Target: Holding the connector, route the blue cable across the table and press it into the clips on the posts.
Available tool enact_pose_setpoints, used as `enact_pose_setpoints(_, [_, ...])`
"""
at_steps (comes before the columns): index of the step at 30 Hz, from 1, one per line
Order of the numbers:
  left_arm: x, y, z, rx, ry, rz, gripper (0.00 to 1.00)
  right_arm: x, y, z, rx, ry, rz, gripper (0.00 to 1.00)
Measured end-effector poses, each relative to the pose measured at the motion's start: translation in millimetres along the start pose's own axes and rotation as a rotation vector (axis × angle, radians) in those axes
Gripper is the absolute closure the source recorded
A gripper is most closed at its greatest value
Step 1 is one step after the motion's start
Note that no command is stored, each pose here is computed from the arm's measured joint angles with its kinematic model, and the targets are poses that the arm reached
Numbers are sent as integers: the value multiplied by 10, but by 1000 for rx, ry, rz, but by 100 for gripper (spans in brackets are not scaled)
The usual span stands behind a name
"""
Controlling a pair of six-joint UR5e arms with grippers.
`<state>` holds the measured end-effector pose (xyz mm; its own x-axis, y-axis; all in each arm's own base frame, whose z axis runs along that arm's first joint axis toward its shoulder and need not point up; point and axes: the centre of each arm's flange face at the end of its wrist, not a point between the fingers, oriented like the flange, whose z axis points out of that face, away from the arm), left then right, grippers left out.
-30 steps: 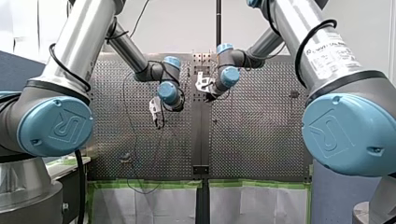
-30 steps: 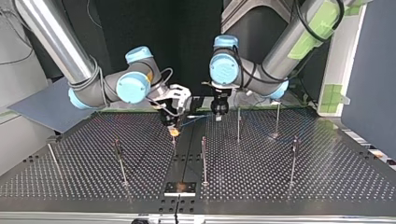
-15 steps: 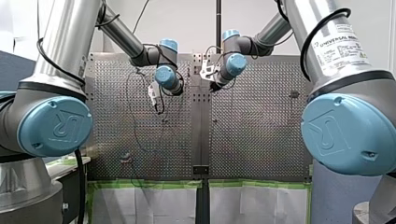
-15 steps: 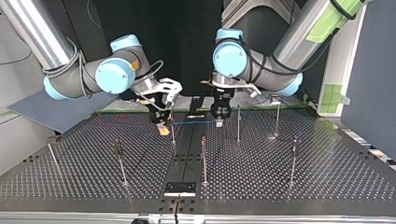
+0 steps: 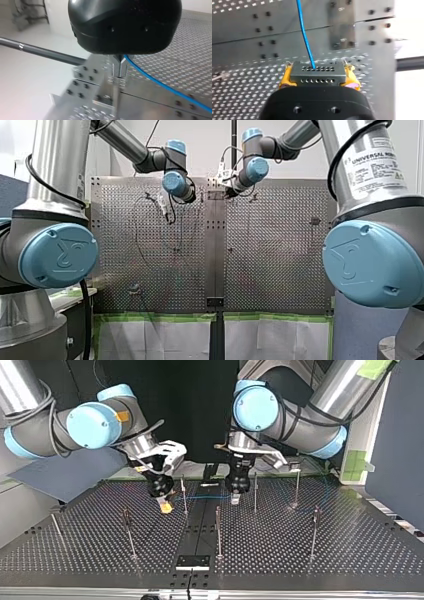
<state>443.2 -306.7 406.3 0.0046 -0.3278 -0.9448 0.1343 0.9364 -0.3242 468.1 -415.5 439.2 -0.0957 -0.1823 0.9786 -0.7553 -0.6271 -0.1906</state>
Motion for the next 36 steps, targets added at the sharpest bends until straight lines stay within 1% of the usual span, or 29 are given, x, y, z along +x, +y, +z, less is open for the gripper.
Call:
enact_pose_setpoints(4, [-273, -50, -28, 13, -49, -23, 100, 210, -62, -102, 20, 32, -3, 100])
enact_pose_setpoints(6, [-316, -43, -31, 10, -55, -28, 100, 295, -87, -148, 27, 46, -5, 100])
enact_pose_setpoints(8, [-292, -23, -14, 3, -49, -26, 100, 305, -92, -150, 30, 47, -7, 100])
enact_pose_setpoints(13, [-133, 42, 70, -29, -29, -10, 100, 162, -55, -62, 26, 22, -5, 100])
enact_pose_setpoints(16, [-43, 77, 132, -36, -23, -6, 100, 53, -12, 9, 20, 4, -2, 100])
enact_pose_setpoints(22, [45, 118, 265, -8, -33, -12, 100, -157, 62, 140, 16, -30, 2, 100])
enact_pose_setpoints(25, [123, 152, 329, -2, -27, -9, 100, -173, 99, 178, 19, -31, 5, 100])
enact_pose_setpoints(28, [145, 185, 373, -2, -30, -8, 100, -155, 137, 220, 25, -28, 9, 100])
enact_pose_setpoints(36, [67, 282, 495, 9, -57, -12, 100, -97, 228, 336, 27, -16, 16, 100])
